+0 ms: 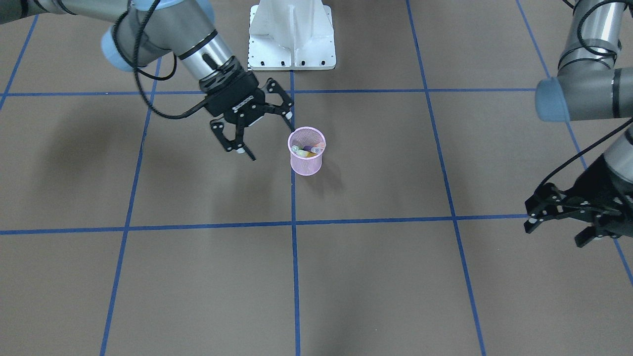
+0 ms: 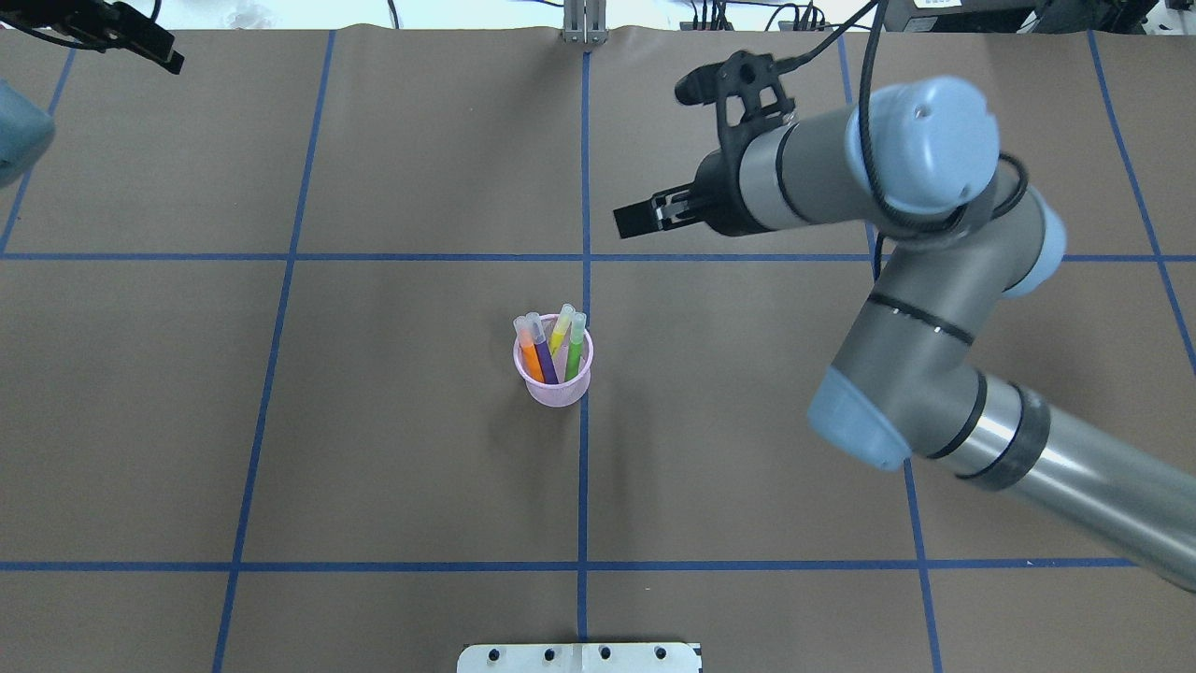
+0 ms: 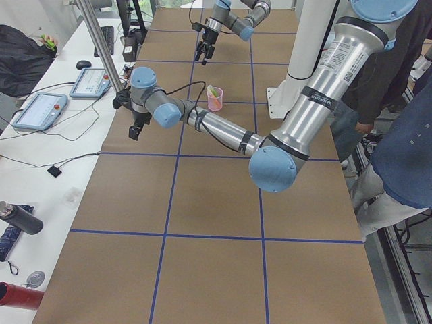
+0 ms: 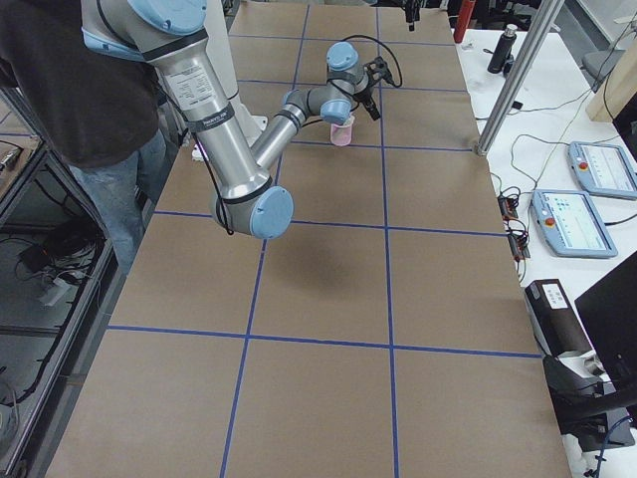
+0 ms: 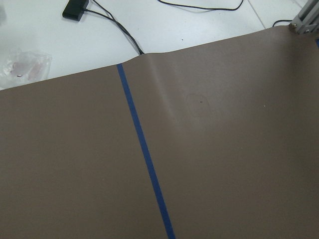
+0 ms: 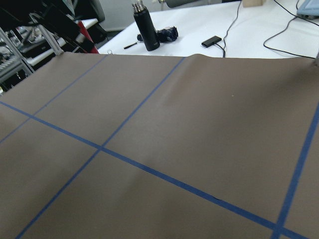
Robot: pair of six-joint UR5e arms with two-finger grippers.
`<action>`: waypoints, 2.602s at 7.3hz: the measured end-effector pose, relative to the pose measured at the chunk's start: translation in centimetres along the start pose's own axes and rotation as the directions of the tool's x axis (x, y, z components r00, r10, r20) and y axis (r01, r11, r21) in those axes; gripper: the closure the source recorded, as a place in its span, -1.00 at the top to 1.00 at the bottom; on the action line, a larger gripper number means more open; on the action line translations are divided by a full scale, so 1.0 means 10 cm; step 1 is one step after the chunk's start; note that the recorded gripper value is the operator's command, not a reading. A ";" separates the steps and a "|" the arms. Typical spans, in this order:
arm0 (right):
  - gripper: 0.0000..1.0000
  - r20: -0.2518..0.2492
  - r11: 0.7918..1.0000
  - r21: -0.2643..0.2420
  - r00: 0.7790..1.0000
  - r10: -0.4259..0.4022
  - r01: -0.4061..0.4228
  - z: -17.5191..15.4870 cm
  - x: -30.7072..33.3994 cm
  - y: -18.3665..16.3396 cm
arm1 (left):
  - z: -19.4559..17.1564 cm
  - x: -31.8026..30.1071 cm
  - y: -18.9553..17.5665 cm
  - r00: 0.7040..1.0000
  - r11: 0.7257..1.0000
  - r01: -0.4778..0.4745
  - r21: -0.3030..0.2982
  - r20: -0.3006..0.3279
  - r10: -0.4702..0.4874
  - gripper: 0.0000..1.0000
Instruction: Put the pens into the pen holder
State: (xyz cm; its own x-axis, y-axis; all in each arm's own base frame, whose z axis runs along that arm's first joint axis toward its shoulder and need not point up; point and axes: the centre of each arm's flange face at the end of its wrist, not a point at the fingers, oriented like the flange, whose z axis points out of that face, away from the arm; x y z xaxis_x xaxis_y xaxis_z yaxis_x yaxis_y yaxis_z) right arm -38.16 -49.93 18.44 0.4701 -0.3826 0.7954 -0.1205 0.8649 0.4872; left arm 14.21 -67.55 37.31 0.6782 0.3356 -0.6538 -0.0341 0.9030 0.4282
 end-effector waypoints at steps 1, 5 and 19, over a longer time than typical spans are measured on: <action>0.98 -0.064 0.992 -0.101 0.995 0.071 -0.077 -0.26 0.46 -0.25 | -0.13 -0.12 0.03 0.999 0.998 -0.027 -0.050 0.023 0.028 1.00; 0.98 -0.291 0.916 -0.366 0.955 0.056 -0.165 -1.33 2.61 -0.28 | -0.80 -0.90 0.35 0.990 0.968 -0.106 -0.229 0.066 0.124 1.00; 0.98 -0.381 0.853 -0.303 0.875 0.299 -0.424 -2.46 5.50 1.77 | -0.55 -2.60 2.65 0.990 0.977 0.134 -0.167 0.061 -0.126 1.00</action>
State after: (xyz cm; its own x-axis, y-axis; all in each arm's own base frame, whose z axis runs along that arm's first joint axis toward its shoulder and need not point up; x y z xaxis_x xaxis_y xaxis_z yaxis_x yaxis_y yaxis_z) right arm 7.12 -47.72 61.96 0.7082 0.0481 0.7044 -0.0369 0.9988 -0.0312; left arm -8.38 -50.83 62.24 0.7207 0.2025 -0.6631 -0.0648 0.9719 0.2264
